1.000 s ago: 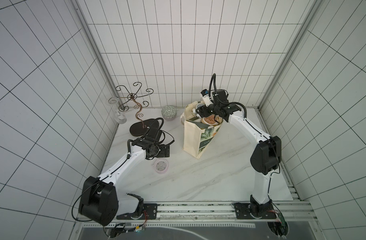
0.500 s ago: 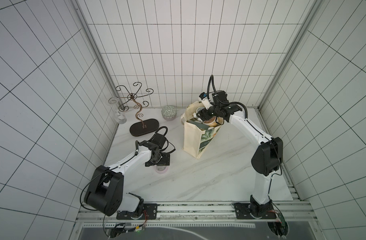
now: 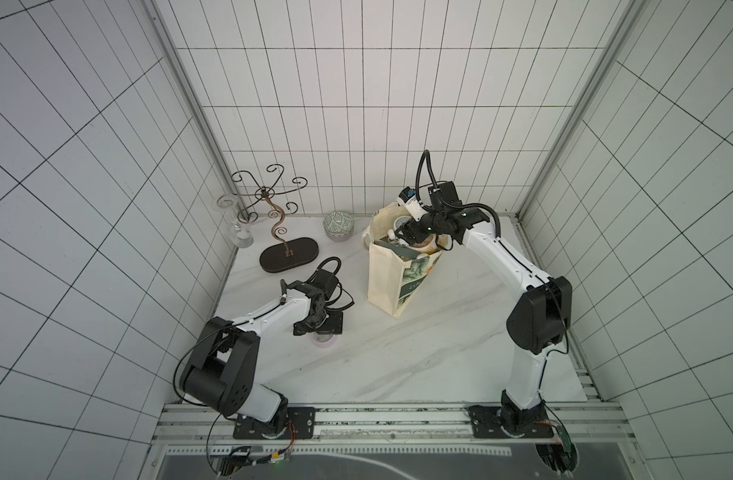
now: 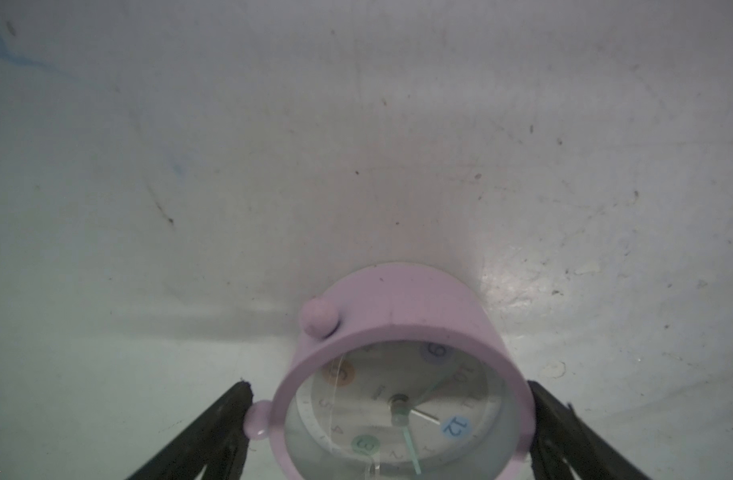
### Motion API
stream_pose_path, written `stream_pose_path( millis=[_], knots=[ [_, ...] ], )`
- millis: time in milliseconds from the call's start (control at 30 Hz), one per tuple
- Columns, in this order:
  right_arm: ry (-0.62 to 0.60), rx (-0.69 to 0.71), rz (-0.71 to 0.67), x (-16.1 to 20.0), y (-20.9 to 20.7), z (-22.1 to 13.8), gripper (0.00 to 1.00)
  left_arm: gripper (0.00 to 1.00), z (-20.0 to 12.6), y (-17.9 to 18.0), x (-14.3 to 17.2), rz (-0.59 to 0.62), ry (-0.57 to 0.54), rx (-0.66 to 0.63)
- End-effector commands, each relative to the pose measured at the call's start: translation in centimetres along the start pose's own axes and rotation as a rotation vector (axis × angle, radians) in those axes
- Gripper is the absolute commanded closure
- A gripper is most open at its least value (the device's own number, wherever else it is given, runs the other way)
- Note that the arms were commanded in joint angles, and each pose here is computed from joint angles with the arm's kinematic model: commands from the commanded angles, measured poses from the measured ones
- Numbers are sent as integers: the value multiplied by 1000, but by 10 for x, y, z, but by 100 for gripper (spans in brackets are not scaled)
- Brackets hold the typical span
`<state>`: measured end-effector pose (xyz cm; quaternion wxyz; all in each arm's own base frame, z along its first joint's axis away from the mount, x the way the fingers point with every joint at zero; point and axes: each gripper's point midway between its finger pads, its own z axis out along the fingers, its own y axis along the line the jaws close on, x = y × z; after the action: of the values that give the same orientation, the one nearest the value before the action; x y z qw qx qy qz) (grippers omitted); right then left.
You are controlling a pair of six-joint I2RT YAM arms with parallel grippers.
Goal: Put the alarm clock into the canvas bag
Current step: Place the alarm at the canvas bag, then pick up the alarm from the center of the board, then place the alarm at the canvas bag.
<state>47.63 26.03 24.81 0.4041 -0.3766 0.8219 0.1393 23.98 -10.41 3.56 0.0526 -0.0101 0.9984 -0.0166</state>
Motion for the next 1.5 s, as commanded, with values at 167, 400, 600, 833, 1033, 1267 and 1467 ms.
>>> stream_pose_path(
  millis=[167,400,600,833,1033,1267,1467],
  knots=[
    [79,-63,-20,31,13,-3,22,5,19,-4,1,21,29,-27],
    [53,-28,-13,21,8,-12,0,16,18,-7,-2,32,14,-15],
    [-10,31,16,1,0,-32,0,27,1,-12,-12,42,-45,18],
    [-137,122,83,-28,-12,-79,0,30,-99,-20,-66,48,-334,50],
    [-318,148,219,-42,-25,-139,1,32,-274,-70,-141,51,-820,328],
    [-446,149,421,-19,-61,-189,4,33,-384,-164,-177,166,-1087,593],
    [-484,197,489,1,-82,-212,5,34,-351,-218,-220,214,-1011,586]
  ],
)
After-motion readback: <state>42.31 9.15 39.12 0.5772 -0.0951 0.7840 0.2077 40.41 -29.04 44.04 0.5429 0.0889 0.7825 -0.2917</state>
